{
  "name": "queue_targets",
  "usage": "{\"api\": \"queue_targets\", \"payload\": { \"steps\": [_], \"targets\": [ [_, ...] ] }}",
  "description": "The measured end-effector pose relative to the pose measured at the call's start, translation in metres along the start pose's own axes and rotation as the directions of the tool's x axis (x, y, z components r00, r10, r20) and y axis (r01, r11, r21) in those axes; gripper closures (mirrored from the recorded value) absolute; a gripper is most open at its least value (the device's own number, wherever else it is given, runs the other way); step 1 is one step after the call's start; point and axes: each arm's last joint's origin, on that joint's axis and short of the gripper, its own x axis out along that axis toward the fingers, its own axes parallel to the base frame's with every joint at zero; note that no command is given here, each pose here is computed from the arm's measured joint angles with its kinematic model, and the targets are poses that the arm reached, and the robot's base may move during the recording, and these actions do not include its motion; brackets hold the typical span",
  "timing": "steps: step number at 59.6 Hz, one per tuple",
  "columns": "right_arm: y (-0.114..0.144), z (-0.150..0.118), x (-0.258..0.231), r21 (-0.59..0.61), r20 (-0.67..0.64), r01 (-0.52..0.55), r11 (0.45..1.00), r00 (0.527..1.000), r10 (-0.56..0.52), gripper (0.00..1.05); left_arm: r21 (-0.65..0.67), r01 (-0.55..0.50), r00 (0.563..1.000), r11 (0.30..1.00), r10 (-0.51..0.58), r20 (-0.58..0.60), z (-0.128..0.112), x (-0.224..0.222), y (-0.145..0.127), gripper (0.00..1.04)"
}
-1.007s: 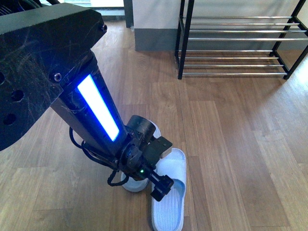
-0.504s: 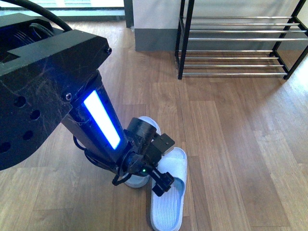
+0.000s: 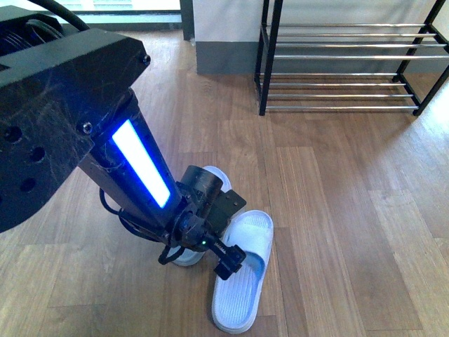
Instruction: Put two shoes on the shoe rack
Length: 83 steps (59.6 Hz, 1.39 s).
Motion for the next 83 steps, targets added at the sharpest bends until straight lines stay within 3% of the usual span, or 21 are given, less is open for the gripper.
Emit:
{"api": "queue_targets", "payload": {
  "steps": [13,36,59,83],
  "targets": [
    [0.000,0.000,0.000,0.000,0.000,0.000,1.000,1.000,0.000,0.09,-0.047,0.098,0.995,0.994,-0.099,-0.018,-0.004,-0.017,0.002,0.09],
    [0.000,0.000,0.000,0.000,0.000,0.000,1.000,1.000,0.000,0.09,-0.034,0.088,0.995,0.996,-0.086,0.051,0.015,-0.025,0.007,0.09],
    [0.000,0.000,0.000,0.000,0.000,0.000,1.000,1.000,0.000,0.09,-0.005,0.132,0.987,0.991,-0.131,0.093,0.021,-0.007,-0.007,0.09],
    [0.000,0.000,0.000,0.000,0.000,0.000,1.000,1.000,0.000,0.09,0.053,-0.023,0.987,0.998,0.014,0.161,0.019,0.013,0.000,0.09]
  ]
}}
